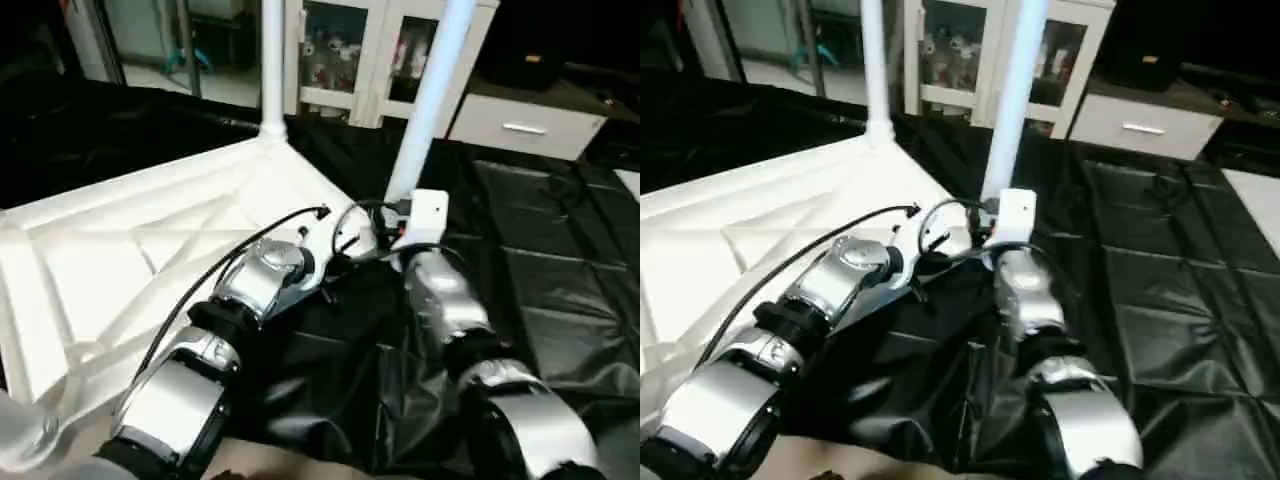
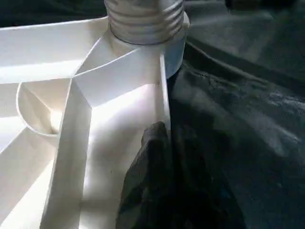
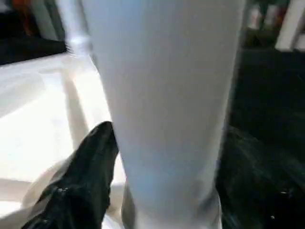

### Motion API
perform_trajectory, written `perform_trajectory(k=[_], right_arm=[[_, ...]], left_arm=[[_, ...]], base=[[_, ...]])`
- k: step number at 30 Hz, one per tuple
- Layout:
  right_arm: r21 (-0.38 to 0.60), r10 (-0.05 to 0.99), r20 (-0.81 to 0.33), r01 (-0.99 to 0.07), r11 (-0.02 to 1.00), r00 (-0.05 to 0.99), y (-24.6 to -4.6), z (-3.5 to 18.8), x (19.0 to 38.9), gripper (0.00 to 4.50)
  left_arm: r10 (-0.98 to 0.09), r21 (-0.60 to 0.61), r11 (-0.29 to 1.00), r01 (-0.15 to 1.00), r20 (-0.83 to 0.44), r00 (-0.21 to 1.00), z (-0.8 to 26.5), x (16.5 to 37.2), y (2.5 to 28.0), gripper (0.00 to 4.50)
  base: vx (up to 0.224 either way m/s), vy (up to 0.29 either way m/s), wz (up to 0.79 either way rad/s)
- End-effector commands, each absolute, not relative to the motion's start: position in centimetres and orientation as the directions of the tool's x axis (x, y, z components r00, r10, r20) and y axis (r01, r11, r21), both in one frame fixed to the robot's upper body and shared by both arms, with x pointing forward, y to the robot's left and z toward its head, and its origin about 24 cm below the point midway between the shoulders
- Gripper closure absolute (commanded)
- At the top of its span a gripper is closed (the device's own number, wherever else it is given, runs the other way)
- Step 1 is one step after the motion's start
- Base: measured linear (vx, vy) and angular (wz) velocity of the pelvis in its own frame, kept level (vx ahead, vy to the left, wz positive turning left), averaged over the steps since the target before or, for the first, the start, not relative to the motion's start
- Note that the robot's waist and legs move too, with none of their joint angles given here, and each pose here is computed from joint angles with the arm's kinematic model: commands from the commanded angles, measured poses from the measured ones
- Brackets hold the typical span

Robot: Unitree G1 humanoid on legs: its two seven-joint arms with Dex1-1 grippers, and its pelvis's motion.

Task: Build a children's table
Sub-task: Rotate leg to tighten

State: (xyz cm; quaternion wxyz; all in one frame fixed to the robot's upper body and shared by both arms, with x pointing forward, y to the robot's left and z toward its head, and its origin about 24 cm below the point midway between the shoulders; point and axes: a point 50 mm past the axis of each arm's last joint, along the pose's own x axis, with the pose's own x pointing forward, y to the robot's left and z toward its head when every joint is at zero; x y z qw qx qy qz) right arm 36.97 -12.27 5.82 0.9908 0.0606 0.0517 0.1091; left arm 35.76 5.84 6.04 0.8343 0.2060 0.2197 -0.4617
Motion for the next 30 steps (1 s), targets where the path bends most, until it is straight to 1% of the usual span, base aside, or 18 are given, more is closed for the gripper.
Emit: perform_trajectory(k=[1, 2, 3, 4, 5, 6, 7, 8, 10, 11, 12, 14, 16, 19, 20, 21, 23, 30], right_arm=[[0.14, 0.29, -0.072, -0.278, 0.95, 0.954, -13.2, 6.5, 36.9, 0.98], [0.16, 0.338, -0.076, -0.323, 0.933, 0.938, -13.4, 6.6, 36.7, 0.82], [0.191, 0.469, -0.077, -0.449, 0.873, 0.88, -14.0, 6.8, 35.9, 0.73], [0.164, 0.55, -0.076, -0.534, 0.83, 0.832, -14.3, 7.0, 35.3, 0.73], [0.159, 0.557, -0.076, -0.542, 0.825, 0.827, -14.3, 7.0, 35.2, 0.64], [0.121, 0.638, -0.09, -0.628, 0.769, 0.764, -14.7, 7.2, 34.3, 0.55], [0.115, 0.655, -0.095, -0.646, 0.755, 0.749, -14.7, 7.2, 34.1, 0.46], [0.058, 0.788, -0.162, -0.792, 0.608, 0.594, -15.8, 7.2, 32.1, 0.39], [0.046, 0.819, -0.193, -0.828, 0.558, 0.541, -16.3, 7.2, 31.4, 0.32], [0.05, 0.839, -0.217, -0.853, 0.519, 0.498, -16.7, 7.2, 30.9, 0.11], [0.054, 0.843, -0.222, -0.857, 0.512, 0.489, -16.8, 7.2, 30.8, 0.04], [0.068, 0.86, -0.246, -0.877, 0.475, 0.447, -17.1, 7.3, 30.4, 0.04], [0.065, 0.876, -0.292, -0.906, 0.418, 0.383, -17.5, 7.4, 29.7, 0.04], [0.054, 0.88, -0.313, -0.918, 0.392, 0.358, -17.7, 7.5, 29.5, 0.04], [0.062, 0.885, -0.33, -0.928, 0.367, 0.328, -17.8, 7.5, 29.1, 0.04], [0.062, 0.885, -0.33, -0.928, 0.367, 0.328, -17.8, 7.5, 29.1, 0.04], [0.087, 0.894, -0.356, -0.943, 0.321, 0.272, -17.9, 7.2, 28.8, 0.04], [0.142, 0.915, -0.366, -0.961, 0.236, 0.17, -17.3, 7.1, 28.2, 0.04]], left_arm=[[-0.702, 0.138, 0.417, 0.898, -0.578, 0.415, 5.7, 35.2, 5.8, 4.5], [-0.705, 0.133, 0.409, 0.903, -0.583, 0.405, 5.6, 35.2, 6.0, 4.5], [-0.716, 0.112, 0.382, 0.918, -0.592, 0.37, 5.5, 34.9, 6.6, 4.5], [-0.722, 0.099, 0.361, 0.927, -0.599, 0.346, 5.4, 34.7, 7.0, 4.5], [-0.723, 0.098, 0.359, 0.928, -0.6, 0.343, 5.4, 34.7, 7.0, 4.5], [-0.733, 0.084, 0.33, 0.94, -0.605, 0.312, 5.4, 34.4, 7.4, 4.5], [-0.735, 0.081, 0.323, 0.943, -0.606, 0.304, 5.4, 34.4, 7.5, 4.5], [-0.748, 0.058, 0.251, 0.966, -0.622, 0.232, 5.3, 33.7, 8.6, 4.5], [-0.75, 0.044, 0.22, 0.974, -0.631, 0.198, 5.3, 33.4, 9.1, 4.5], [-0.757, 0.032, 0.179, 0.983, -0.634, 0.158, 5.3, 32.9, 9.5, 4.5], [-0.759, 0.029, 0.169, 0.985, -0.634, 0.149, 5.3, 32.9, 9.6, 4.5], [-0.761, 0.009, 0.126, 0.992, -0.641, 0.102, 5.3, 32.3, 10.1, 4.5], [-0.756, -0.046, 0.055, 0.997, -0.654, 0.012, 5.3, 31.2, 10.9, 4.5], [-0.753, -0.079, 0.011, 0.997, -0.656, -0.044, 5.4, 30.6, 11.1, 4.5], [-0.752, -0.098, -0.018, 0.995, -0.655, -0.078, 5.5, 30.2, 11.1, 4.5], [-0.752, -0.098, -0.018, 0.995, -0.655, -0.078, 5.5, 30.2, 11.1, 4.5], [-0.737, -0.118, -0.048, 0.992, -0.666, -0.115, 5.5, 29.8, 11.1, 4.5], [-0.733, -0.098, -0.035, 0.995, -0.674, -0.092, 5.6, 30.0, 10.8, 4.5]], base=[[0.0, 0.0, 0.0], [0.0, 0.0, 0.0], [0.0, 0.0, 0.0], [0.0, 0.0, 0.0], [0.0, 0.0, 0.0], [0.0, 0.0, 0.0], [0.0, 0.0, 0.0], [0.0, 0.0, 0.0], [0.0, 0.0, 0.0], [0.0, 0.0, 0.0], [0.0, 0.0, 0.0], [0.0, 0.0, 0.0], [0.0, 0.0, 0.0], [0.0, 0.0, 0.0], [0.0, 0.0, 0.0], [0.0, 0.0, 0.0], [0.0, 0.0, 0.0], [0.0, 0.0, 0.0]])
